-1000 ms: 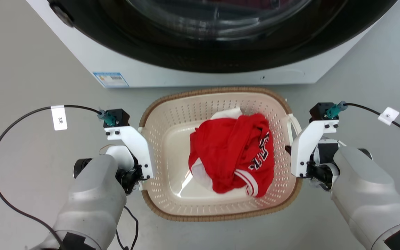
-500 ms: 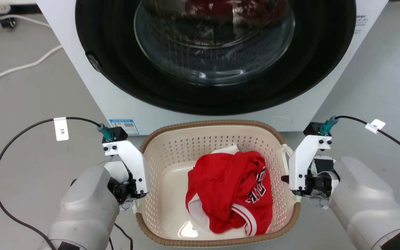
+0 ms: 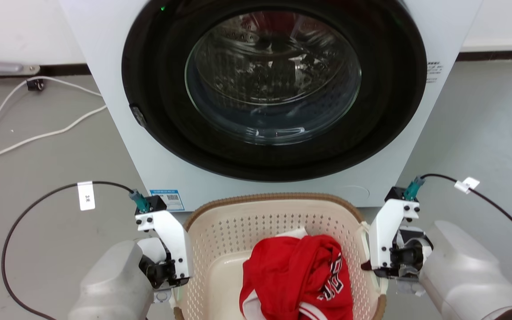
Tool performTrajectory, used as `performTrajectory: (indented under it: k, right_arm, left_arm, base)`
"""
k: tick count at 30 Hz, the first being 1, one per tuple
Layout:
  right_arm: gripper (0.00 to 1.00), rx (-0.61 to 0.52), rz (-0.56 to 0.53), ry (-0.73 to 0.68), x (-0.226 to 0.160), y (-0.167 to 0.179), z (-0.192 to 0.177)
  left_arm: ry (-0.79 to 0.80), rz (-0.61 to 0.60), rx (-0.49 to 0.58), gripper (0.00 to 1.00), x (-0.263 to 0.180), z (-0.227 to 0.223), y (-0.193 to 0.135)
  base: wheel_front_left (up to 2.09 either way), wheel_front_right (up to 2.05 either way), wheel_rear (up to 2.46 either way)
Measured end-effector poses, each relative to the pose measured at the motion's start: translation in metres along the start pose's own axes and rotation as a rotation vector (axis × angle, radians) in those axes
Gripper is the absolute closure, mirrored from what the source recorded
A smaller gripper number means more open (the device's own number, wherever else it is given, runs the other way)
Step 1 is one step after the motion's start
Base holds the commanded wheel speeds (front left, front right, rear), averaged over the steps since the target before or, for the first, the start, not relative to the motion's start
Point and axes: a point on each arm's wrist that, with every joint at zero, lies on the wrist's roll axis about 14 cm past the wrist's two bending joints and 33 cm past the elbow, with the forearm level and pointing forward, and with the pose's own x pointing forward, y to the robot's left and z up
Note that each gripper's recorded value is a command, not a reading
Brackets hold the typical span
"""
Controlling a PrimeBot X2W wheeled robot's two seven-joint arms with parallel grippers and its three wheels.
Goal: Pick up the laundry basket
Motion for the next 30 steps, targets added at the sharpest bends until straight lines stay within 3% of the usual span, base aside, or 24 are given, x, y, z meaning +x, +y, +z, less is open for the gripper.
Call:
performTrajectory:
  k: [10, 30]
  right_arm:
    - [1.00, 0.031, 0.010, 0.037, -0.001, -0.001, -0.024]
    - [1.00, 0.028, 0.001, 0.033, 0.001, -0.001, -0.023]
  left_arm:
    - [0.006, -0.006, -0.001, 1.00, -0.004, -0.016, -0.003]
    - [0.010, -0.015, -0.005, 1.00, -0.002, -0.018, -0.004]
  base:
    - [0.00, 0.00, 0.00]
    - [0.00, 0.00, 0.00]
